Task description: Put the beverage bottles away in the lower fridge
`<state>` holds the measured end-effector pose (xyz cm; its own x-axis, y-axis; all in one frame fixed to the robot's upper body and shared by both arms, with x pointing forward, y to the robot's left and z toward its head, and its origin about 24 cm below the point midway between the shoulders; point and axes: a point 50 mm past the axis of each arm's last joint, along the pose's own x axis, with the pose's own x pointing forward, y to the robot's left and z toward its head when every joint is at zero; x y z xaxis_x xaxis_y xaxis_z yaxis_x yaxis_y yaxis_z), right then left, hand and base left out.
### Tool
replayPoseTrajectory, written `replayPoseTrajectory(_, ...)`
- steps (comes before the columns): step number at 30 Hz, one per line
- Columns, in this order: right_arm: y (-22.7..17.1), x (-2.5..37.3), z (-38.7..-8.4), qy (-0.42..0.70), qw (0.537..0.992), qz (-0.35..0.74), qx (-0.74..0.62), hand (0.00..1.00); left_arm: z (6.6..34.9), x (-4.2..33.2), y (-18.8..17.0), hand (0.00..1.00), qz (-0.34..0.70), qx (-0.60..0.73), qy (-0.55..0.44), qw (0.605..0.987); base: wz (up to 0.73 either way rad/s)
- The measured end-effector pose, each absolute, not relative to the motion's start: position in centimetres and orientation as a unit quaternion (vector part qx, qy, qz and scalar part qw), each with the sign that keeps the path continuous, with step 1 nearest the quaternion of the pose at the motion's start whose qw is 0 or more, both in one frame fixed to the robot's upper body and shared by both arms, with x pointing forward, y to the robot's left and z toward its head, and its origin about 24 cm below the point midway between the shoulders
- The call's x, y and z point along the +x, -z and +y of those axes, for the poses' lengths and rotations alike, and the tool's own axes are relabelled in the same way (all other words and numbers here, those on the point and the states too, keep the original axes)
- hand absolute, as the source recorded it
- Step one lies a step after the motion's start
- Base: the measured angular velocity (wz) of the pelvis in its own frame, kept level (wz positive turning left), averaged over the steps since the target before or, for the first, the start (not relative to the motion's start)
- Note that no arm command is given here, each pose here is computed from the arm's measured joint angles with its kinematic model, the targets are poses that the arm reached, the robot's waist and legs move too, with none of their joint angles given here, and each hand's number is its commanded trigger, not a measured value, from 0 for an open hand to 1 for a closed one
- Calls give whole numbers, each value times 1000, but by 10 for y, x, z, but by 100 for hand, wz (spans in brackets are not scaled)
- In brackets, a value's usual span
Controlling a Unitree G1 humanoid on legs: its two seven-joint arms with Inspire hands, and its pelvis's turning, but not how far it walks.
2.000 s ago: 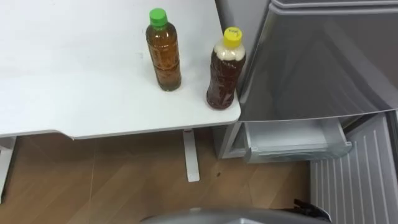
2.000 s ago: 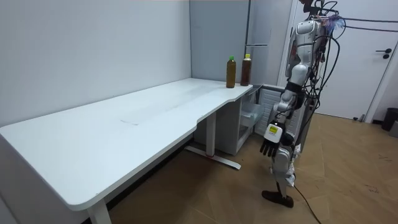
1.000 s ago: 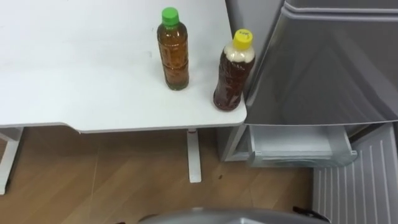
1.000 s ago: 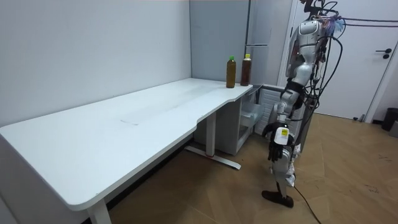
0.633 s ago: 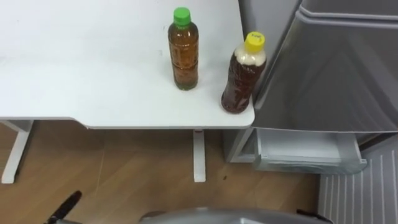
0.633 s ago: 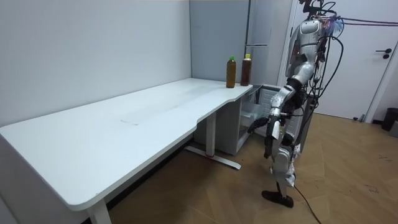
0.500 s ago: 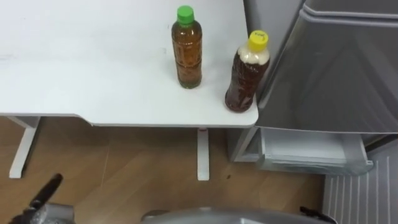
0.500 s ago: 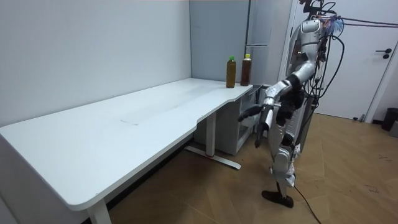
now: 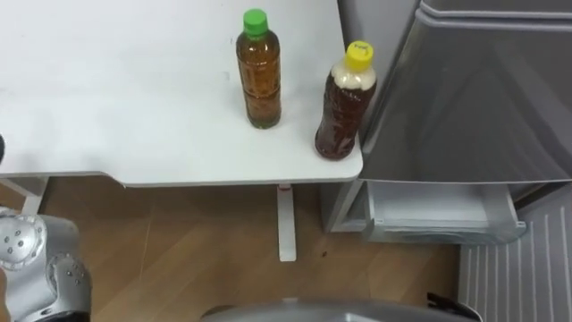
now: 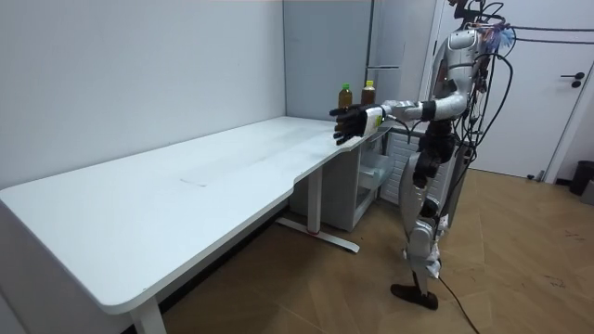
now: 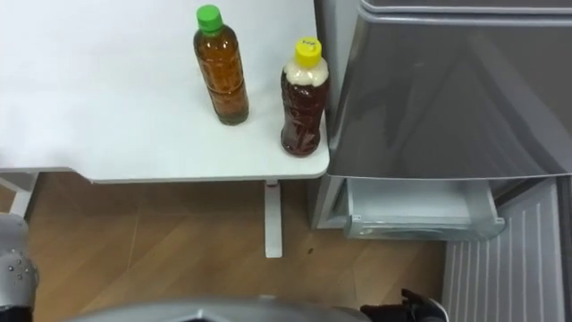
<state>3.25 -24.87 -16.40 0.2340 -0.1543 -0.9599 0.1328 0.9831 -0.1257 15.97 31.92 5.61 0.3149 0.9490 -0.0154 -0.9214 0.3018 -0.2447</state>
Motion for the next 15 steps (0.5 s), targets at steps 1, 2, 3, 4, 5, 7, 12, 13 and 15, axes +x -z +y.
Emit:
replayPoseTrajectory(1,164,32,-249,93,786,611,-7,0,317,161,-60,0,-75,-107,-574,808,0)
replayPoseTrajectory(2,164,31,-249,94,787,610,-4,0,312,165,-70,0,-97,-112,-556,818,0)
replayPoseTrajectory(3,164,31,-248,94,788,608,-2,0,310,166,-79,0,-117,-115,-540,825,0)
replayPoseTrajectory(4,164,31,-248,93,789,607,-1,0,309,167,-83,0,-128,-116,-533,829,7)
replayPoseTrajectory(5,164,30,-248,91,790,607,1,0,307,168,-91,0,-147,-120,-516,835,14)
replayPoseTrajectory(7,164,30,-248,88,790,607,4,0,301,173,-101,0,-169,-120,-482,851,13)
replayPoseTrajectory(12,165,34,-246,76,796,600,15,0,278,189,-127,0,-224,-103,-361,899,0)
replayPoseTrajectory(13,165,34,-246,75,797,599,17,0,273,190,-131,0,-233,-102,-343,904,0)
replayPoseTrajectory(15,164,37,-247,71,799,596,24,0,257,198,-141,0,-256,-86,-277,922,0)
